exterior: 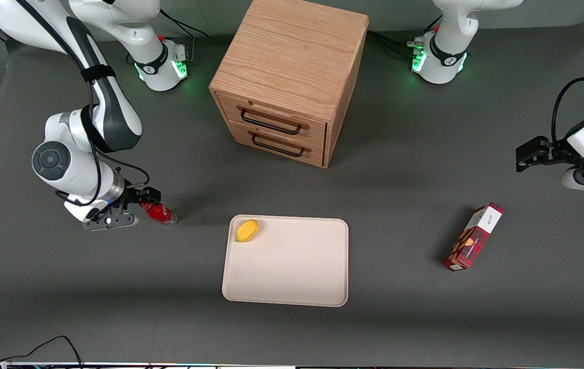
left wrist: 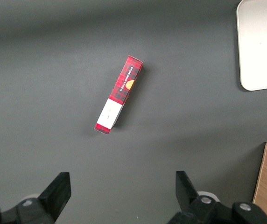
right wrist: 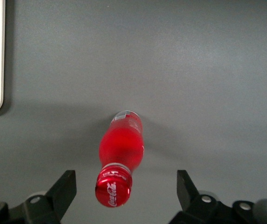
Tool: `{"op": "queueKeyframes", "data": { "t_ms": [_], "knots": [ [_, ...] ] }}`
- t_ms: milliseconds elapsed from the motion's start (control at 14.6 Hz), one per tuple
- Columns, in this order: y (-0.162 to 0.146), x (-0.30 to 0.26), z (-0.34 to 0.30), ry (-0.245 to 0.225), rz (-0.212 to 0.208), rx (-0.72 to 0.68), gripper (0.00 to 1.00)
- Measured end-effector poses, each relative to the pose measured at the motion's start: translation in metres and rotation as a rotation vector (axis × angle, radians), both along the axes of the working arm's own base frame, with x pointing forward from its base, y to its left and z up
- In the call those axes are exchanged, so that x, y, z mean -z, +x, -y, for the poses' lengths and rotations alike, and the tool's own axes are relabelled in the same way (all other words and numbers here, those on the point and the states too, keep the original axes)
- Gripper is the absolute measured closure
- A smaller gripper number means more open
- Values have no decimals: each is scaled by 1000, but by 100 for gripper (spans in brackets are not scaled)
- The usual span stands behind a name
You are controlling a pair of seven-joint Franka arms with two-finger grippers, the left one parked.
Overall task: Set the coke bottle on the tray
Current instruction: 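Close the right gripper around the bottle's cap end, then lift the red bottle off the table with the right gripper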
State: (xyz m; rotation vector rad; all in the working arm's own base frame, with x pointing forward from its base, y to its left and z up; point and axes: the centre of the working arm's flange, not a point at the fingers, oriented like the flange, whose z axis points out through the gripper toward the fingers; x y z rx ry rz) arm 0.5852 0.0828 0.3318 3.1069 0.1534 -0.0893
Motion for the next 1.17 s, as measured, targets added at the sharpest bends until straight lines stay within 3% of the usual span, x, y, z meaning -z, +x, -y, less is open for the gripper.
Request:
{"op": "queueKeyframes", "data": {
  "t_ms": [412,480,549,686,892,1167],
  "knots": [
    [-1,0,-8,3,-1,-6,15],
    [-1,0,-8,3,-1,-6,20],
    [-1,1,-8,3,-1,-5,31],
    [-1,1,-8,3,-1,-5,34],
    [-1,1,-8,2,-1,-4,68],
    [-1,0,-8,2,0,-3,69]
  ]
}}
